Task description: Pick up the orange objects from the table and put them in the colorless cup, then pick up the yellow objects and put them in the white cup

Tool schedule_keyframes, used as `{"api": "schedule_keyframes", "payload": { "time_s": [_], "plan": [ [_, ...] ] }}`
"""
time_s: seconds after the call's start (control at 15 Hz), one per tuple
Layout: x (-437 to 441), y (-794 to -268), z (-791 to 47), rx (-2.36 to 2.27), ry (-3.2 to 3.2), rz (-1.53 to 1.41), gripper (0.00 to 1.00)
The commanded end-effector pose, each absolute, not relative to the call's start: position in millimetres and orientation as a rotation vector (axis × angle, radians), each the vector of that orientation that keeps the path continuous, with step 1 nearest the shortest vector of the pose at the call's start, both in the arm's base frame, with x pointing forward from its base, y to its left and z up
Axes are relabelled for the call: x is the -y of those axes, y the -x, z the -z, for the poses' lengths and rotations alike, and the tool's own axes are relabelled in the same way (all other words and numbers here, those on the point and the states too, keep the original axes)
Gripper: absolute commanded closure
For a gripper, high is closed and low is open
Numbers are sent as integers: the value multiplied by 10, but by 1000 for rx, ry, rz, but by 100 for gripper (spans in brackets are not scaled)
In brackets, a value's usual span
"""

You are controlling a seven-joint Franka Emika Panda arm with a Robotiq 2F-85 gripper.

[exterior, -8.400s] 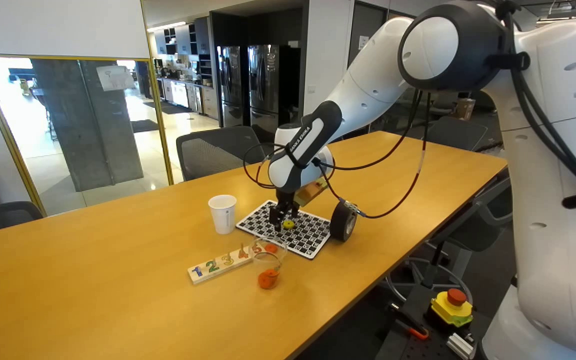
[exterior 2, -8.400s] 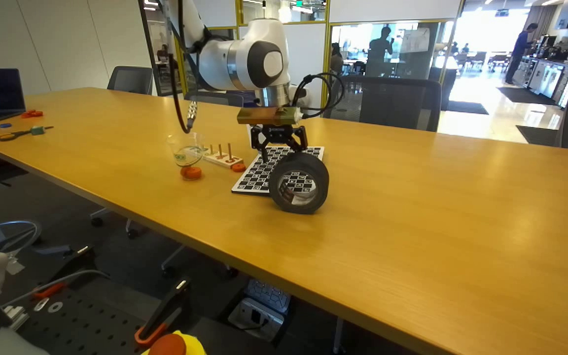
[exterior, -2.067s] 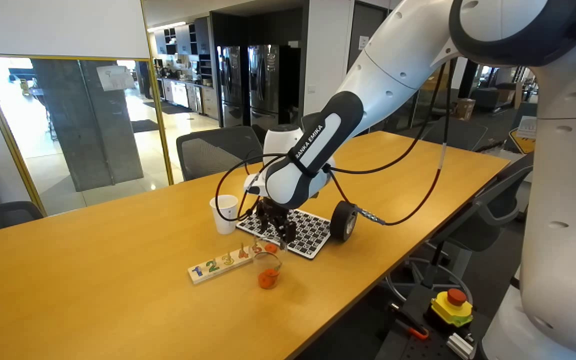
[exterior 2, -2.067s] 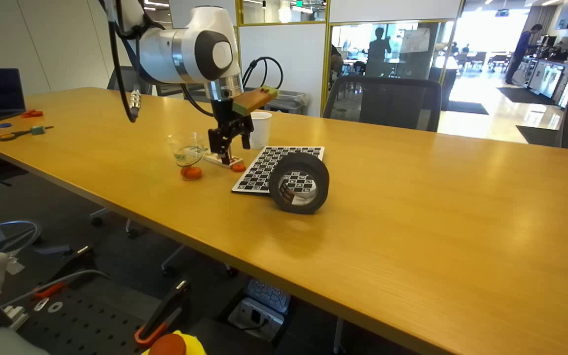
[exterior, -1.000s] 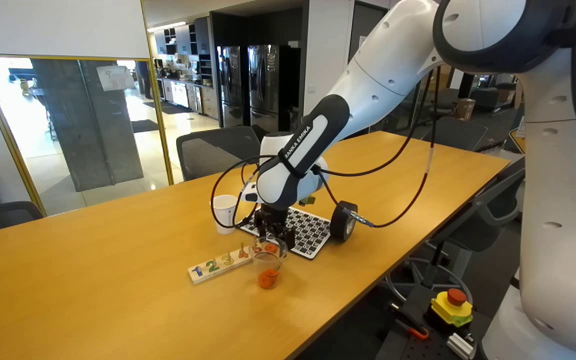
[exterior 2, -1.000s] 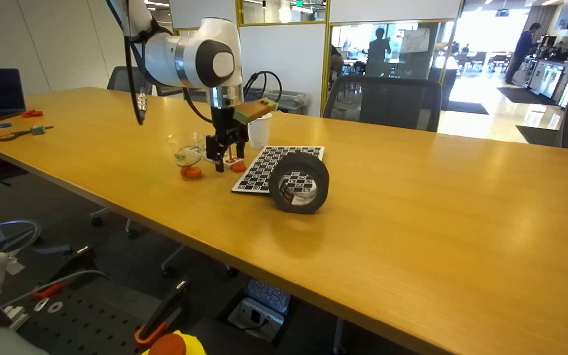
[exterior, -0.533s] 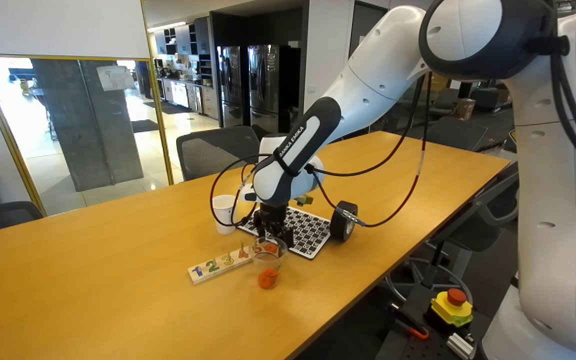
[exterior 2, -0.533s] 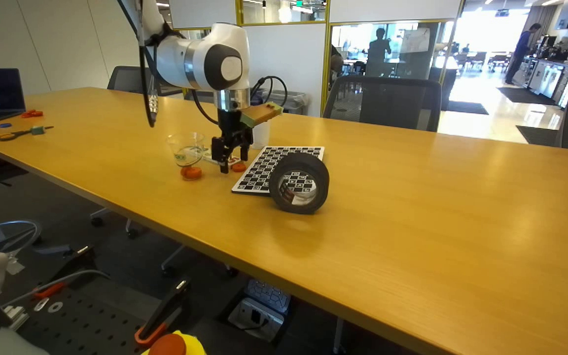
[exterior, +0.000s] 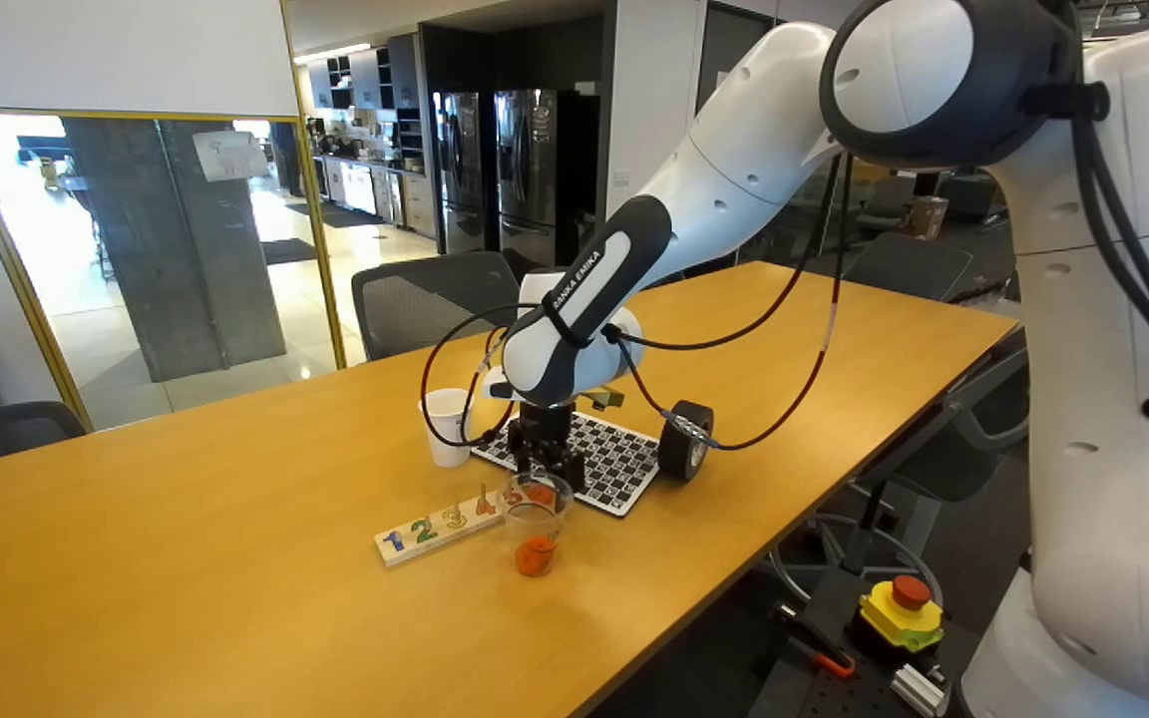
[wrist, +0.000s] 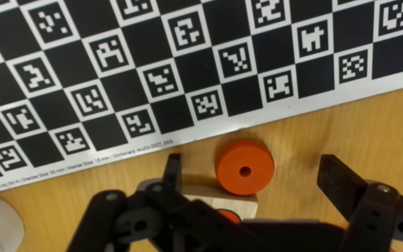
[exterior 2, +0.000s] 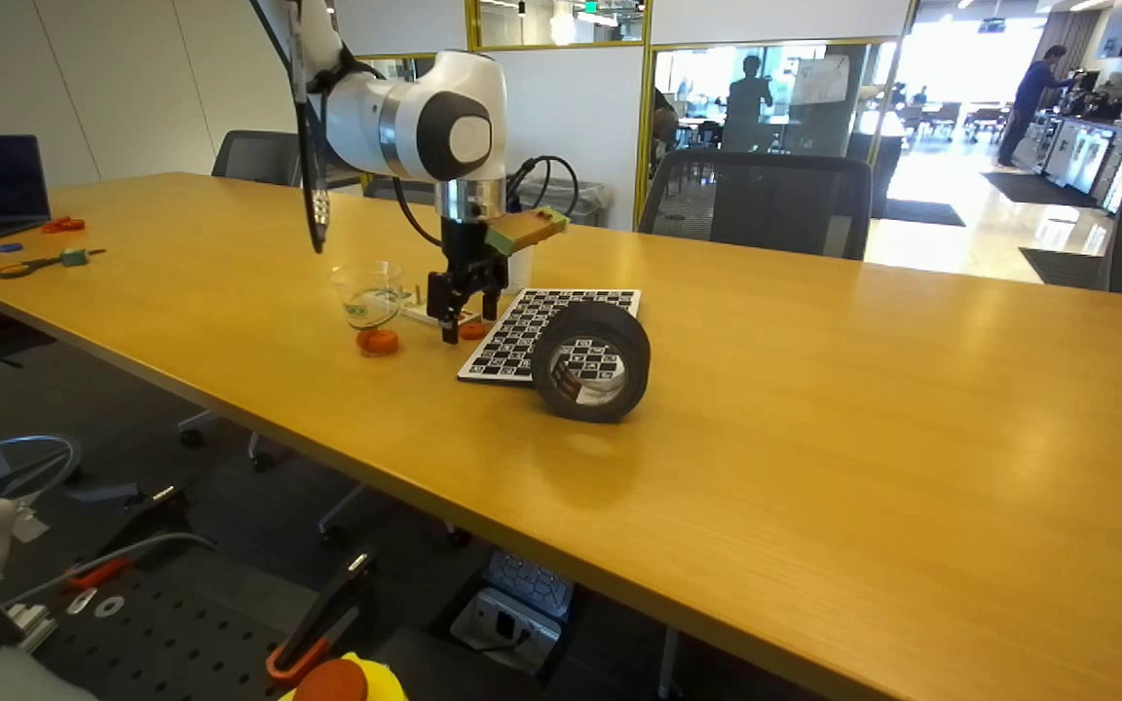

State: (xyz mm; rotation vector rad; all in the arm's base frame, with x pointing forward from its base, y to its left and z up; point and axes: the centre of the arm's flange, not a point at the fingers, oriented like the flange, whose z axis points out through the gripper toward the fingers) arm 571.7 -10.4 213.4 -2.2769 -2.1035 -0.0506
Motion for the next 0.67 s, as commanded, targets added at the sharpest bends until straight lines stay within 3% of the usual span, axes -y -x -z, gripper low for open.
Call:
{"api": "schedule_keyframes", "payload": {
  "time_s": [0.0,0.4,0.47,0.6],
  "plan": [
    [90,-5794,-2173,2105,2264,56,0],
    [81,-5786,-2152,2103,2277,71,0],
    [80,-5785,-2149,2101,2281,71,25],
    [74,-5783,-2145,2106,2279,70,34]
  ]
}}
